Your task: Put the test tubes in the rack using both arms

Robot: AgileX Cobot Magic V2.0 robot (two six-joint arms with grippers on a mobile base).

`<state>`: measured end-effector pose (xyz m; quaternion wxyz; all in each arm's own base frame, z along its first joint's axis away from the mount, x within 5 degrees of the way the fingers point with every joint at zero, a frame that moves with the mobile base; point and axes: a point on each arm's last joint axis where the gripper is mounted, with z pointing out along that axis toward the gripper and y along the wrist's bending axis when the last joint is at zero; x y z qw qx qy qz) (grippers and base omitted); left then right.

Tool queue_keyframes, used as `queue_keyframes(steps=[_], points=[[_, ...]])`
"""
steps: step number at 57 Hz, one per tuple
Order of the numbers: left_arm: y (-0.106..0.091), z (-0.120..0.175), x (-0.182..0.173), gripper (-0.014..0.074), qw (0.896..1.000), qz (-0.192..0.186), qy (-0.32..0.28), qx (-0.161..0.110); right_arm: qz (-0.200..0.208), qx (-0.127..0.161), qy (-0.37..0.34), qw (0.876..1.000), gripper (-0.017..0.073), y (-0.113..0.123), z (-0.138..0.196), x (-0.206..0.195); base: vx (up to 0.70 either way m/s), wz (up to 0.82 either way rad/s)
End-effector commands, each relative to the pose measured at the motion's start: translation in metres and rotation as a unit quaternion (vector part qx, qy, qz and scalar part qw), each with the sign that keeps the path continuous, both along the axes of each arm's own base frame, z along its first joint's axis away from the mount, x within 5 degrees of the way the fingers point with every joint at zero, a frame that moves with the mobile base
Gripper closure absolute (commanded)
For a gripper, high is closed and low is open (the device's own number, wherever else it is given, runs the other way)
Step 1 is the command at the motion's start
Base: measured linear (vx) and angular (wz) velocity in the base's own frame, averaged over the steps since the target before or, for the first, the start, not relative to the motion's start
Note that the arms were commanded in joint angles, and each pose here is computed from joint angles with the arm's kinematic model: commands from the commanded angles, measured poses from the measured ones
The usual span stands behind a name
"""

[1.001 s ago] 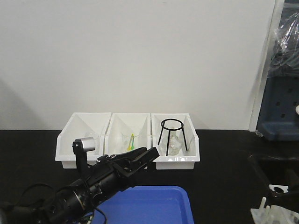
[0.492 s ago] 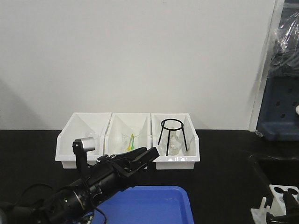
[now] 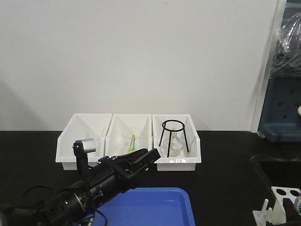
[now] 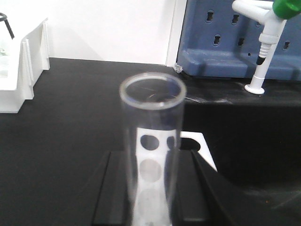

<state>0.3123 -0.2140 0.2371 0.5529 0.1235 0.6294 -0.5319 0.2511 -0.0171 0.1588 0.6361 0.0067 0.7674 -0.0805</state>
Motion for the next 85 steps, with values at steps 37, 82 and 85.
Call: queue_keyframes(steps=[37,82,85], points=[[0.002,0.032,-0.004,0.0183,0.997,-0.003,-0.047,-0.056,-0.047,0.054,-0.01,0.997,0.0174,-0.008,0.006,0.001,0.0,0.0],[0.002,0.032,-0.003,0.0183,0.998,-0.002,-0.044,-0.053,-0.006,0.007,-0.097,0.995,0.0174,-0.001,0.126,-0.014,0.0,0.0],[0.002,0.032,-0.003,0.0183,0.998,-0.001,-0.044,-0.053,-0.001,0.001,-0.108,0.994,0.0174,0.0,0.142,-0.017,0.0,0.0]])
